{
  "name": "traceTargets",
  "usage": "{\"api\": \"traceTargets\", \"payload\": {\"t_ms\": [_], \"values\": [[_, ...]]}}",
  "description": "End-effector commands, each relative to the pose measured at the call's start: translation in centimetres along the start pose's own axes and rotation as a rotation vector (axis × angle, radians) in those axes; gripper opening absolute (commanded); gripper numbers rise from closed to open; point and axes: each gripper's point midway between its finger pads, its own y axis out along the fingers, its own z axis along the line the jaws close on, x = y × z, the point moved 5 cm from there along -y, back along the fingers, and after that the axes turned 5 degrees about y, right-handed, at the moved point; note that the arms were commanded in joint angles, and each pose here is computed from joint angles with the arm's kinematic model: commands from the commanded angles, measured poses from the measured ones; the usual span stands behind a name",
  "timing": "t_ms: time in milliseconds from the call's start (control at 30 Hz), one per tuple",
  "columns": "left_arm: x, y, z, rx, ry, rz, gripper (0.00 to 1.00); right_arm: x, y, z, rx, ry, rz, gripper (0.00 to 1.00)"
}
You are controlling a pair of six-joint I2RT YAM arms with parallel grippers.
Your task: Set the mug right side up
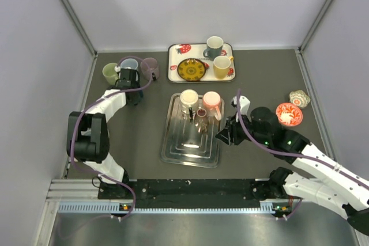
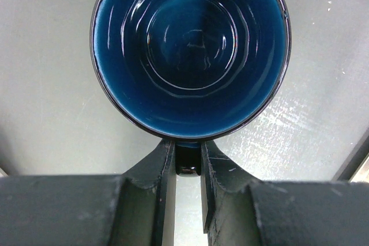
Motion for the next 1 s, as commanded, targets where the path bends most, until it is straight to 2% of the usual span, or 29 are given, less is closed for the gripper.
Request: {"api": "traceTargets", "payload": {"t_ms": [0,233,500,600,633,667,833,967], "values": [[1.8,-0.5,0.0,0.003,-0.023,-0.037,0.11,1.1,0.0,0.6,0.015,-0.034,-0.032,0.37],[2.3,-2.1,0.3,0.003,-0.026,-0.056,0.27,1.5,-0.2,0.8,0.018,-0.035,-0.040,0.38],[2.8,-4.8,1.1,0.011,-0.048,-0.109,0.46,1.4,-0.4,0.6,0.001,-0.018,-0.044,0.48],[3.0,-6.2,1.4,0.008,-0.075,-0.125,0.69,1.5,-0.5,0.2,-0.034,-0.014,-0.049,0.54],[3.0,-6.7,1.4,0.005,-0.085,-0.132,0.84,1.4,-0.6,0.0,-0.052,-0.012,-0.044,0.59],[3.3,-8.0,1.5,-0.010,-0.101,-0.153,0.88,1.6,-0.6,-0.3,-0.078,-0.013,-0.053,0.61],[3.2,-12.5,1.0,-0.128,-0.162,-0.243,0.99,2.2,-0.3,-1.5,-0.190,-0.015,-0.053,0.71],[1.2,-16.4,-0.9,-0.279,-0.157,-0.325,0.99,3.1,0.9,-2.6,-0.299,0.008,-0.058,0.75]]}}
